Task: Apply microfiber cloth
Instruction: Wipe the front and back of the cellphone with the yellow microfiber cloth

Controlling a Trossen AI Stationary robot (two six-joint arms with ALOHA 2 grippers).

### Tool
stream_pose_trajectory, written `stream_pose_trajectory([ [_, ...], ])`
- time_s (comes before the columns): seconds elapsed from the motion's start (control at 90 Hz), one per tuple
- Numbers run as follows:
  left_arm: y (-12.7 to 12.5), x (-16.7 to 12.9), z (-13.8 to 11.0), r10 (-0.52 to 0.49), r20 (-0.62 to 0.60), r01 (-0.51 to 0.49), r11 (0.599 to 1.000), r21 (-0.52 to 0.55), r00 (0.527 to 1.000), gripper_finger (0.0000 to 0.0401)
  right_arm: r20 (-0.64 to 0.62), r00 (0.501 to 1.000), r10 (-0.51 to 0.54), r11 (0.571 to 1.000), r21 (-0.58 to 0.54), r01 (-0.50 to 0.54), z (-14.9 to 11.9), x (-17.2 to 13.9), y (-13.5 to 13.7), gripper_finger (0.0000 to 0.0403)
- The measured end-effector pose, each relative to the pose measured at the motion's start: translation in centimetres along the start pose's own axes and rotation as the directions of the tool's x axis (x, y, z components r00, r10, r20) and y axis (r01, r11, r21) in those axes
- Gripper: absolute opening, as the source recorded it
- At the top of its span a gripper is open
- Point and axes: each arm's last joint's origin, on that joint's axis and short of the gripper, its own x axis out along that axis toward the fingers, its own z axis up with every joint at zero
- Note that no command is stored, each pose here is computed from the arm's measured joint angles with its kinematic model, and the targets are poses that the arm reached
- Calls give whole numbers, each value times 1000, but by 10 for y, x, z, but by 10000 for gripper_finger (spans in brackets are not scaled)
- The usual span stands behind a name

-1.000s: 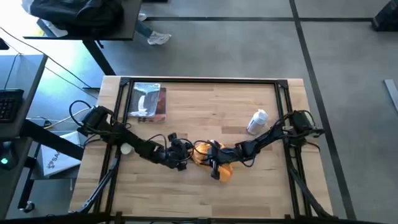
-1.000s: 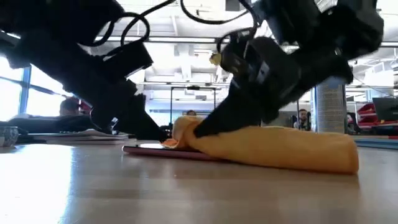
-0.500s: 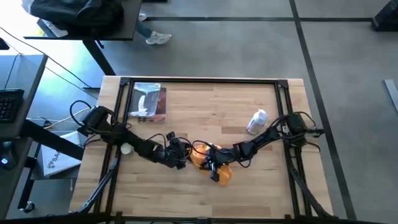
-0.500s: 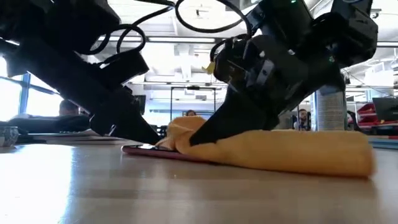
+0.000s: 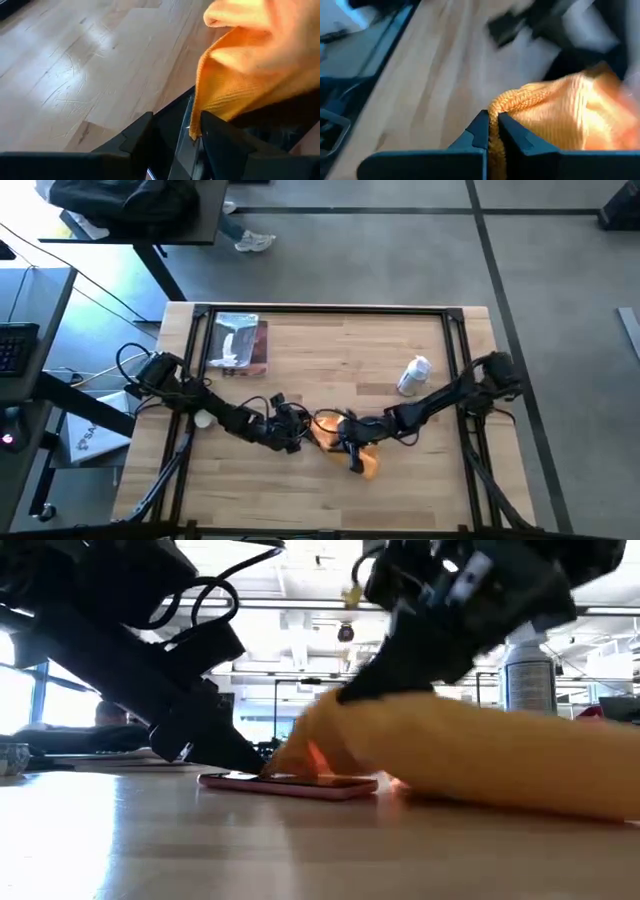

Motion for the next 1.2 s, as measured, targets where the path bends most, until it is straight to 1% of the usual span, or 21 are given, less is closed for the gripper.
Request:
stream_pose_trajectory([
  [0.044,0,0,0,0,0,0,1000,0,1000,145,20,999,-49,999,-16,49,2,0,-4,0],
  [0.122,0,-1,1,-2,5,2,1000,3,1000,145,18,995,-102,995,-22,102,0,4,-13,0],
  [0.267,1,-3,5,-8,20,8,1000,17,1000,145,13,991,-131,991,-17,132,-13,19,-23,0],
  [0.344,1,-4,6,-9,24,9,1000,22,1000,145,48,993,-111,994,-14,112,-18,28,-22,0],
  [0.422,2,-4,6,-4,25,3,1000,26,1000,145,51,996,-78,997,-8,78,-25,34,-20,0],
  [0.633,3,-4,5,10,12,-10,999,32,1000,145,-53,997,62,998,21,-61,-36,36,-10,0],
  [0.744,4,-4,5,17,11,-17,999,29,1000,145,-137,987,86,996,45,-81,-35,28,-8,0],
  [0.822,4,-4,5,17,9,-17,1000,25,1000,145,-172,983,59,997,53,-51,-28,17,-7,0],
  [0.856,4,-4,5,18,9,-18,1000,22,1000,145,-165,986,33,999,42,-26,-23,11,-7,0],
  [0.944,4,-4,5,18,9,-18,1000,22,1000,145,-98,993,-69,998,-4,69,-7,-3,-7,0],
  [1.033,4,-4,5,19,9,-19,1000,21,1000,145,-30,985,-171,985,-28,170,3,-9,-10,0],
  [1.089,4,-4,5,19,10,-19,1000,21,1000,145,-8,977,-214,977,-27,214,5,-9,-14,0],
  [1.144,4,-4,5,19,9,-19,1000,16,1000,145,-10,973,-231,973,-13,231,2,-4,-19,0],
  [1.2,4,-4,5,20,10,-20,1000,10,1000,145,-39,969,-244,970,1,245,-5,2,-23,0],
])
